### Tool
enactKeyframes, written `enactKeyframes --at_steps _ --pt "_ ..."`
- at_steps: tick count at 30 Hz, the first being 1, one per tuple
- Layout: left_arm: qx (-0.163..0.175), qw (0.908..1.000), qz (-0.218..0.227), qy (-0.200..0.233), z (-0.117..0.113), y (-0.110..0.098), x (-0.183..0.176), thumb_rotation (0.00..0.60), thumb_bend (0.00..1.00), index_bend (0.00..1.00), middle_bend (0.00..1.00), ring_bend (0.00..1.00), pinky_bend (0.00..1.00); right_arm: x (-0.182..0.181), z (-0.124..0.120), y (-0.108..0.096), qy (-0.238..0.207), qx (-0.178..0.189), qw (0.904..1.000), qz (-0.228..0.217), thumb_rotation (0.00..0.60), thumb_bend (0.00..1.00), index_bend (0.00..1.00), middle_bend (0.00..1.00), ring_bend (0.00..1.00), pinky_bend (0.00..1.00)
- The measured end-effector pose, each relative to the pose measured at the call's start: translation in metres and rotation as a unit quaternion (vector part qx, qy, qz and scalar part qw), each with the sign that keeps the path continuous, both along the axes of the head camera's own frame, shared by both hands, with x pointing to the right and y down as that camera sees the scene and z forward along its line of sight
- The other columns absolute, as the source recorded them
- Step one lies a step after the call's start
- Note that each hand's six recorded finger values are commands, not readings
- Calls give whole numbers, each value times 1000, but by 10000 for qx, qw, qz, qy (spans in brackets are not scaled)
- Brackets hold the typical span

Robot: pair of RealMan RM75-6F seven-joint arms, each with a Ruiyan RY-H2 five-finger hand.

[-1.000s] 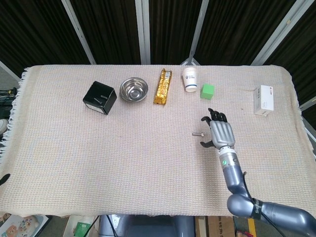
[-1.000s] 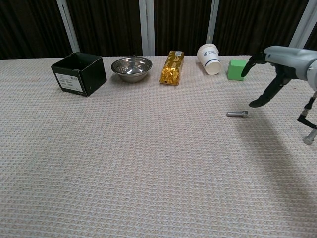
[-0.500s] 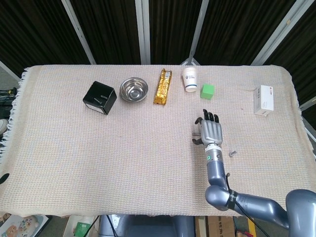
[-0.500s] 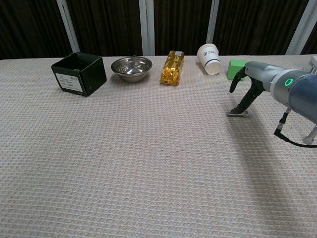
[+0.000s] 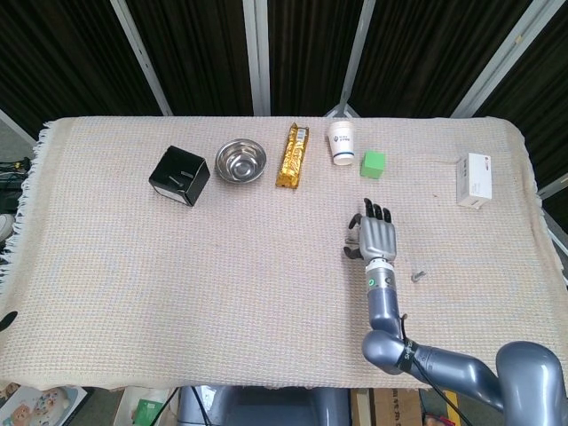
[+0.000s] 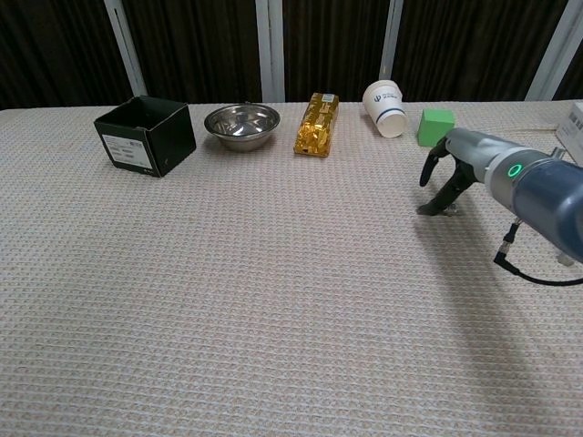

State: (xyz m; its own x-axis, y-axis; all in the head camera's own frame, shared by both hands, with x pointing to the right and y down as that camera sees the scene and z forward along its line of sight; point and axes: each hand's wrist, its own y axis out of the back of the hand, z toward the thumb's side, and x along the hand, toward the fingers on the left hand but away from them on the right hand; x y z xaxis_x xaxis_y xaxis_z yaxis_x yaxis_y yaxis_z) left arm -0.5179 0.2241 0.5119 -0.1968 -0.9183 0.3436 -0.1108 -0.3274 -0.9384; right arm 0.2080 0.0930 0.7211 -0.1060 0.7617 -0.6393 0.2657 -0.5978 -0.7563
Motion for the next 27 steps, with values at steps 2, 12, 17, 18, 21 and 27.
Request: enactKeyframes --at_steps 2,12,17,18,21,27 --pt "3 10000 -8 -6 0 0 -1 600 42 111 103 9 9 -1 2 0 7 13 10000 3 600 248 469 0 0 0" --pt "12 10000 -12 -11 -1 0 -1 600 42 113 104 10 9 3 10 1 76 -8 10000 44 600 256 514 0 0 0" --pt "-3 10000 -8 -21 0 0 -1 600 42 114 104 9 9 4 11 0 77 -5 10000 43 600 262 536 0 0 0" --pt "-6 10000 -1 -23 0 0 0 600 42 114 104 9 9 5 12 1 77 -11 10000 46 600 262 539 0 0 0" --pt "-5 10000 2 -29 0 0 0 600 42 118 106 9 9 6 14 2 77 -31 10000 56 600 263 541 0 0 0" --pt "20 10000 -49 -42 0 0 -1 600 42 119 108 9 9 7 17 3 66 -58 9999 87 600 289 553 0 0 0"
